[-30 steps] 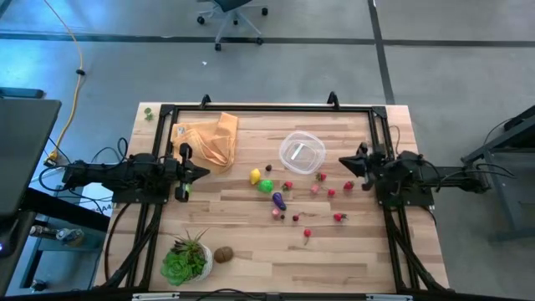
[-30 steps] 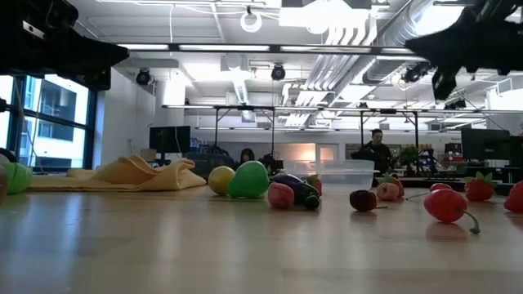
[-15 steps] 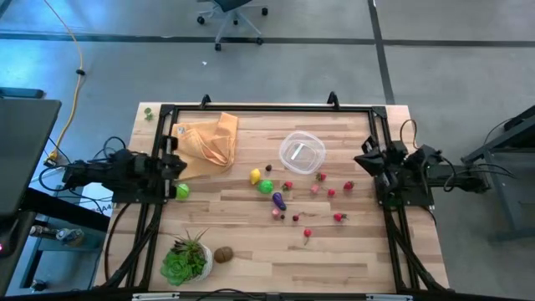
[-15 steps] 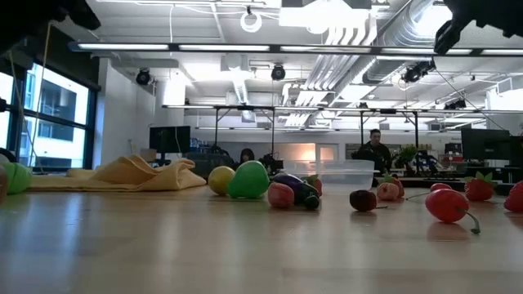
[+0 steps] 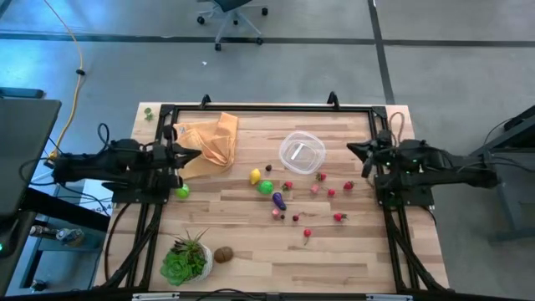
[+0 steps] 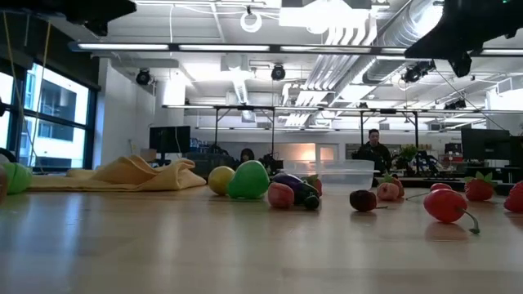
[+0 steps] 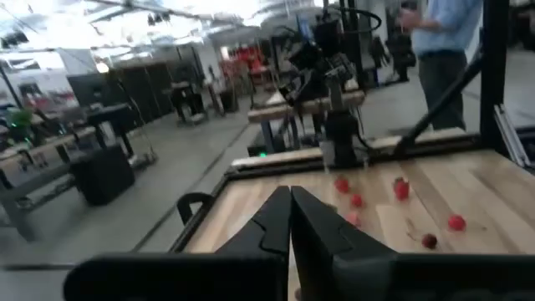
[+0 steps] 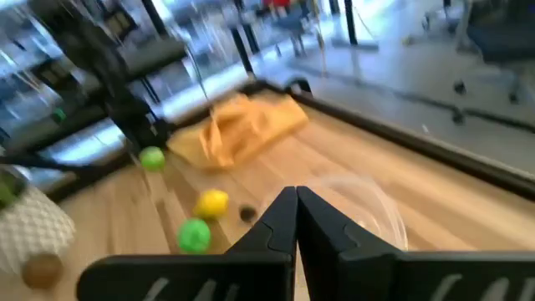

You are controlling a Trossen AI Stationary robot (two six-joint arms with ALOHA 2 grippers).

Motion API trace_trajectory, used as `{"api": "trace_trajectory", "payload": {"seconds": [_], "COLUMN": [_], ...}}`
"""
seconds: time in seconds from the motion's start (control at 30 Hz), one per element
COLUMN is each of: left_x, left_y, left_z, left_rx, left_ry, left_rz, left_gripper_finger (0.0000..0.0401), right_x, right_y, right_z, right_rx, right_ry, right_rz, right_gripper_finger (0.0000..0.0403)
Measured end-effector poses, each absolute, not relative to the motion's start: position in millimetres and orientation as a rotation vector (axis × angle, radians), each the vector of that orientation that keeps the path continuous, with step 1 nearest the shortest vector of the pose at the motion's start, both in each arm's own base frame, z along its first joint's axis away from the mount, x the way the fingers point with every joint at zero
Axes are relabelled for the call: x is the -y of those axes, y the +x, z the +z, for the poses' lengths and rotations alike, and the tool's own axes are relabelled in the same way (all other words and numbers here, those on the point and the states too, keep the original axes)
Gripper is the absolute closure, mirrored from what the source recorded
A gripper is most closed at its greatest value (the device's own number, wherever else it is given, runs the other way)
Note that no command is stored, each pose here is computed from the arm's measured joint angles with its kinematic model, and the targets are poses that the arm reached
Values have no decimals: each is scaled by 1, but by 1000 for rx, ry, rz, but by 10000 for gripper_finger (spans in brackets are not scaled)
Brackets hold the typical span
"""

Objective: Pick and placing Produce into tupperware
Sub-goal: Adjust the transparent container

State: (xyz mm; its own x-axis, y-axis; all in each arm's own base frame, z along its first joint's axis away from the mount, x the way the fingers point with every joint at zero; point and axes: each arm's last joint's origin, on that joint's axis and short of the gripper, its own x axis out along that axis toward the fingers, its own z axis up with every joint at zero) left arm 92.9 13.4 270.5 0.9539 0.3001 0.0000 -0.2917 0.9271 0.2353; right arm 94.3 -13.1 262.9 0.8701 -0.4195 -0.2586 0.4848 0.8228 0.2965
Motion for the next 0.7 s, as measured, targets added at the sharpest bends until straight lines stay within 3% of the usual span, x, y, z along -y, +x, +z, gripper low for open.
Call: {"api": "trace_trajectory", "payload": {"seconds": [0.4,0.7], "left_x": [-23,-44], "left_y": [151,176], "left_z": [288,274], "left_rx": [-455,-569], "left_ry": [258,216], "left_rz": [332,304], "left_gripper_finger": [398,398], "right_x": [48,99], "right_y": [165,232], "right_z": [259,227], "right_rx": [-541,-855], "right_ry": [467,507], "right_rz": [-616,-542], "right_gripper_finger": [402,402]}}
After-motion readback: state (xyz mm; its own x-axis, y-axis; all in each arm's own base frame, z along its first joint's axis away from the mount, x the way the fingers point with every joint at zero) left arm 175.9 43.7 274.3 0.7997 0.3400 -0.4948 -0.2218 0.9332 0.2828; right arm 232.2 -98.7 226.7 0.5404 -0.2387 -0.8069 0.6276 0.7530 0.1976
